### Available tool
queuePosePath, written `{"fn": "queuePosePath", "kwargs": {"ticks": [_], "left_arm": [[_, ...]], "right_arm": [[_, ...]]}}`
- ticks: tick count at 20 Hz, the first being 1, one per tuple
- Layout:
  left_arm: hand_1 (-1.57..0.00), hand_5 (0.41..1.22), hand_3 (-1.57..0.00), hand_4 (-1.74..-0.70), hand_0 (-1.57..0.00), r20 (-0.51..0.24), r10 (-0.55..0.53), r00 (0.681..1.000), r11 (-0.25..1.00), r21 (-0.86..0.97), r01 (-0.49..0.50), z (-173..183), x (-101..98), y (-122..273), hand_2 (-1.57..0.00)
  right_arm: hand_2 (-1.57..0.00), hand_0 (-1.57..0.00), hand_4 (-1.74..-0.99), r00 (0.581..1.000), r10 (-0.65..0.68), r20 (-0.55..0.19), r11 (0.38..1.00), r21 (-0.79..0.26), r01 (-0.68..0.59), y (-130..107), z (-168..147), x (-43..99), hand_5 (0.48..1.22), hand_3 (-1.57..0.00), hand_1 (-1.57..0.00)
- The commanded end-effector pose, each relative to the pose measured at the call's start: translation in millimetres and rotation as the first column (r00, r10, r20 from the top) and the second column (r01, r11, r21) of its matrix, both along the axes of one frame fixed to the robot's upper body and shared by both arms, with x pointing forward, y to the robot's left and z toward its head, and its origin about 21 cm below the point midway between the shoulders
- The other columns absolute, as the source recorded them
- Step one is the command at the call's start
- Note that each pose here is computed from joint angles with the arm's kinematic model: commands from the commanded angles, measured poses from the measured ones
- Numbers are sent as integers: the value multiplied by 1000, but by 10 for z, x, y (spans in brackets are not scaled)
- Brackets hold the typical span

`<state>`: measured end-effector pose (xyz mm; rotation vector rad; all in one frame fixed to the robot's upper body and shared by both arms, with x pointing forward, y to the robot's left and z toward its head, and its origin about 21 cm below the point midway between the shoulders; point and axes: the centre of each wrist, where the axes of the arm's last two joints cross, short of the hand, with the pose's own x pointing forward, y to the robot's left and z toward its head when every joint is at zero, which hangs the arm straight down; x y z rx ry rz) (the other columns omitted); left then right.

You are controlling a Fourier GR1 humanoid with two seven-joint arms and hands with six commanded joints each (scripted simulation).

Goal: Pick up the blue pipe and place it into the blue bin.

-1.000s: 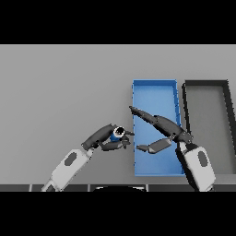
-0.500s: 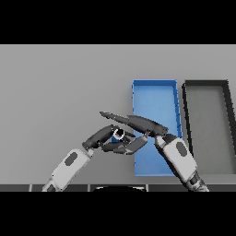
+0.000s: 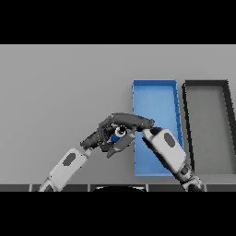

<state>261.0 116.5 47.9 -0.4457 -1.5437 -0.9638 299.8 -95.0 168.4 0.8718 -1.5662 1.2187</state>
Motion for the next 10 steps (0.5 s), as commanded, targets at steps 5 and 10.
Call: {"fn": "queuePosePath", "kwargs": {"ticks": [5, 10], "left_arm": [[-1344, 1221, -1312, -1686, -1363, -55, 15, 998, 993, -119, -22, -27, -18, -54, -1254], [-1497, 1221, -1486, -1723, -1503, -61, 22, 998, 991, -132, -30, -14, 27, -41, -1401]], "right_arm": [[-1396, -1392, -1452, 998, 57, -37, 990, 133, -52, 51, -125, -50, 968, -1320, -1388], [-1514, -1512, -1470, 998, 38, 54, 994, 98, -44, 14, -57, -58, 1138, -1489, -1511]]}}
